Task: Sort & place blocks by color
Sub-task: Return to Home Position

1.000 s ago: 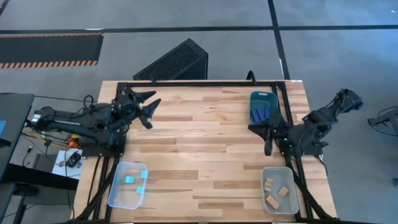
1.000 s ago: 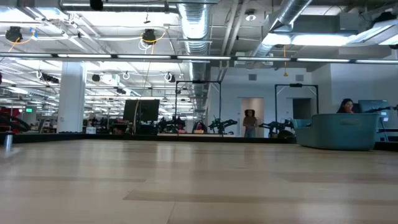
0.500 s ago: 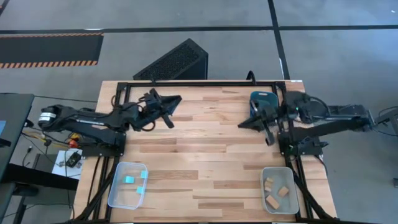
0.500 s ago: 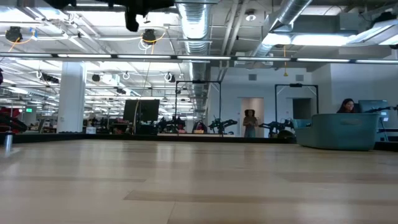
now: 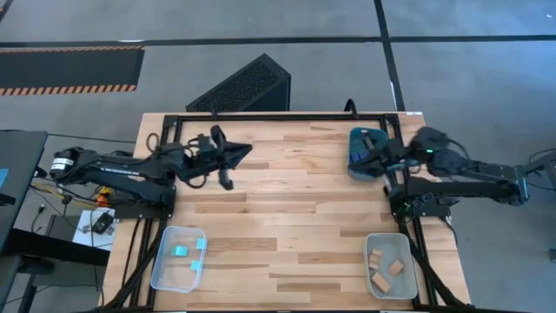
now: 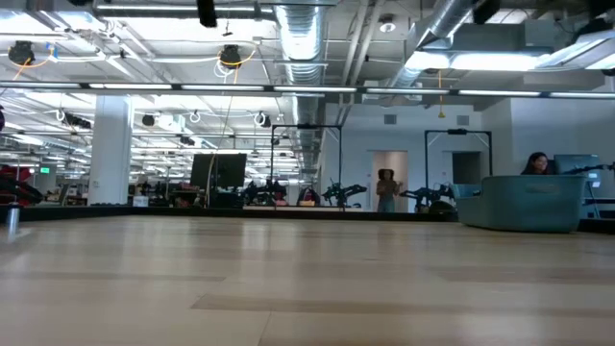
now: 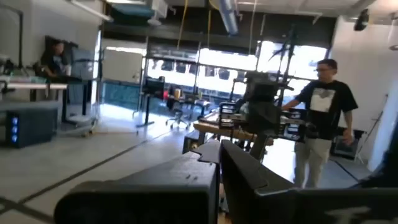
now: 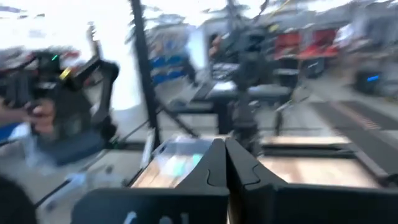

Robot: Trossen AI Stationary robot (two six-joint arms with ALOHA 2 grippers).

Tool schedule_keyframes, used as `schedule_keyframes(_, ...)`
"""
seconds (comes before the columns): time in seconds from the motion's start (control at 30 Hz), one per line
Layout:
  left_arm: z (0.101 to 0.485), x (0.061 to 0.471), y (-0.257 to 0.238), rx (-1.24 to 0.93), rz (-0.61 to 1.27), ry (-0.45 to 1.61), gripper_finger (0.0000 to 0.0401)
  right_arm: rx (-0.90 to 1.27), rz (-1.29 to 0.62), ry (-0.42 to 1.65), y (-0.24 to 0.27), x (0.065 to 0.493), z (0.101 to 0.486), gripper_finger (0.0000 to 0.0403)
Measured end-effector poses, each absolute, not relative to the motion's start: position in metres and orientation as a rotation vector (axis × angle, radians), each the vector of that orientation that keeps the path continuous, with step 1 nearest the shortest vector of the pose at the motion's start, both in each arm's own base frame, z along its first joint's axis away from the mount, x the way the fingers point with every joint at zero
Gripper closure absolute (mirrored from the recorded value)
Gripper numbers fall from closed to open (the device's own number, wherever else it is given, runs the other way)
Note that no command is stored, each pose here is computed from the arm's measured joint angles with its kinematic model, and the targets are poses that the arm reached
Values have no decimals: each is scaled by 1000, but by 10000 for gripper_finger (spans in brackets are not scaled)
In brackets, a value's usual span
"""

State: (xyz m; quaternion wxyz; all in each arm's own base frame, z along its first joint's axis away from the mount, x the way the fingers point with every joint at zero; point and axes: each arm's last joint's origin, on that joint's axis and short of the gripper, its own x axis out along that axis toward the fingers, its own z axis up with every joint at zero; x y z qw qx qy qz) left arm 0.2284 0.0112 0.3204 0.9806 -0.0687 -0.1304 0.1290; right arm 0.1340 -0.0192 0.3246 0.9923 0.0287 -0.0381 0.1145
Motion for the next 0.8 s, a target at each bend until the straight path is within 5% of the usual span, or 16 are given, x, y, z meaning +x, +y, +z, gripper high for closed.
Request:
schedule_keyframes(0.27,331,182,6,-109,282,-139,400,22,94,-53,-4,67,317,400)
schedule_keyframes(0.47,323,186,-1,-70,265,-80,401,77,-23,-58,0,27,303,401)
schedule_keyframes(0.8,259,179,-2,-210,246,-236,401,92,-55,-33,-2,32,291,402)
